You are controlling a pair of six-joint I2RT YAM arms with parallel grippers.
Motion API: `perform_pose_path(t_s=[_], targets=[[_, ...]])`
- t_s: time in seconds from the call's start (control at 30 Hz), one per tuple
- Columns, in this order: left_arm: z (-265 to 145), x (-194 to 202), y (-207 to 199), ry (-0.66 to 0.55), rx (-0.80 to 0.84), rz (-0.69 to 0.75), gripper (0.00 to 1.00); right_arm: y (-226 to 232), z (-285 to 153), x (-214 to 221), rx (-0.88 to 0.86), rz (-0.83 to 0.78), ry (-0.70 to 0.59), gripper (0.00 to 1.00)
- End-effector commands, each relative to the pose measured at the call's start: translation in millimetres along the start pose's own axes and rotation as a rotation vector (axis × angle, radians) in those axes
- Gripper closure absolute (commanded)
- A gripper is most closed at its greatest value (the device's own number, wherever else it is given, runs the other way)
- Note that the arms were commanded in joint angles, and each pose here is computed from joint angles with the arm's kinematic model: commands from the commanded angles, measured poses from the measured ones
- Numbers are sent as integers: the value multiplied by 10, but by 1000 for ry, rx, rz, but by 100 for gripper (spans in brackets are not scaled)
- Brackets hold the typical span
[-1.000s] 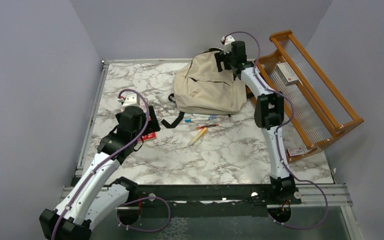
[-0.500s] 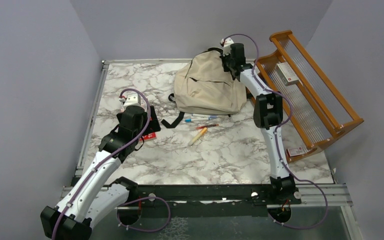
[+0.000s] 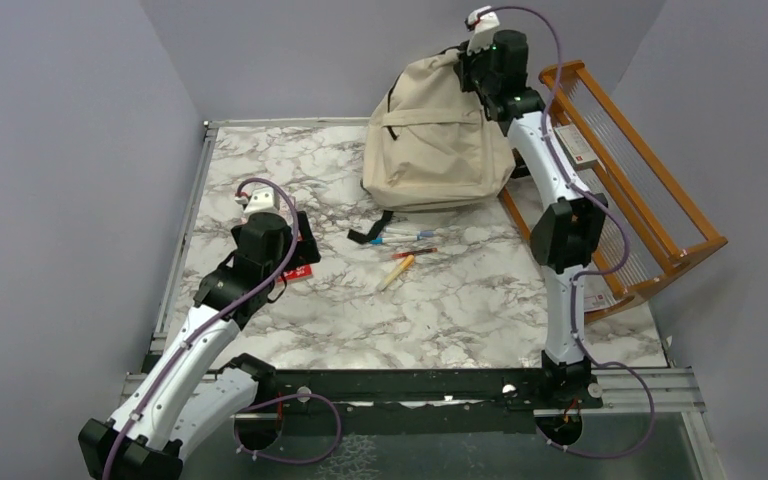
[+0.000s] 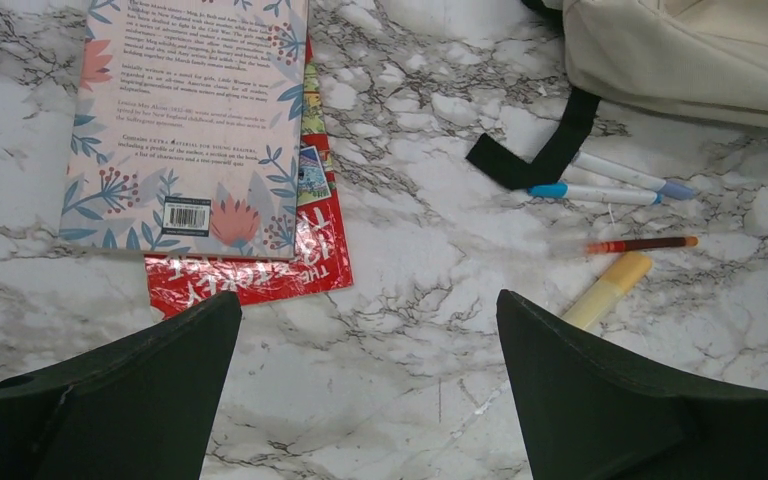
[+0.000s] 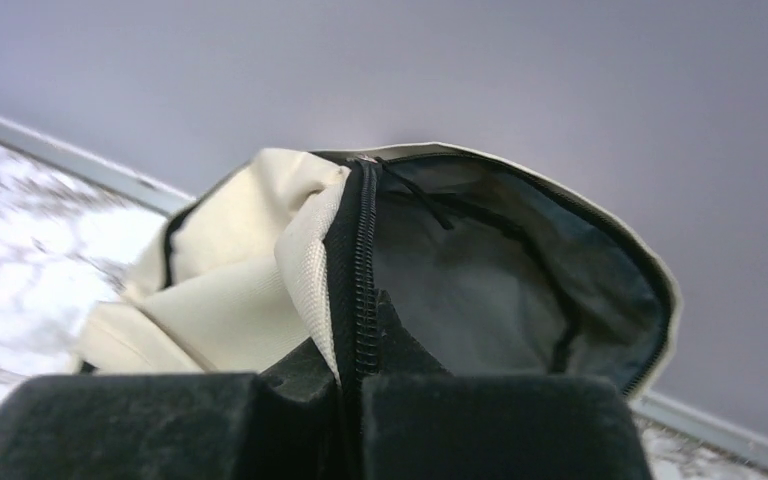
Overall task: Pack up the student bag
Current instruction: Pick up the student bag at the center of the board.
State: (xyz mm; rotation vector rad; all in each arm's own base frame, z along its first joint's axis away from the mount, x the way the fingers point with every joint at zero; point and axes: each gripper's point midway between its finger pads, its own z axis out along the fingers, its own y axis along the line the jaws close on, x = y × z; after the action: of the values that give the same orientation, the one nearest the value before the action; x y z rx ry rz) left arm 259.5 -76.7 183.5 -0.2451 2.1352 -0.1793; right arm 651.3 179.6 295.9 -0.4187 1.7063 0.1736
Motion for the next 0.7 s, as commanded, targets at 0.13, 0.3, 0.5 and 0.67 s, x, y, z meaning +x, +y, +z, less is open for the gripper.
perform_pose_path(t_s=[0.13, 0.3, 0.5, 0.67], targets=[[-355, -509, -238, -169, 158, 1, 1, 374, -1200, -1908, -130, -41, -366, 100], [-788, -933, -488, -271, 306, -1, 1, 811, -1750, -2291, -262, -67, -424, 100], [-1316, -1309, -596, -373, 404, 45, 1, 1381, -2448, -2493, -517, -67, -449, 100], [-1719, -1536, -609, -458, 455, 97, 1, 1698, -3098, -2485, -745, -84, -466, 99]])
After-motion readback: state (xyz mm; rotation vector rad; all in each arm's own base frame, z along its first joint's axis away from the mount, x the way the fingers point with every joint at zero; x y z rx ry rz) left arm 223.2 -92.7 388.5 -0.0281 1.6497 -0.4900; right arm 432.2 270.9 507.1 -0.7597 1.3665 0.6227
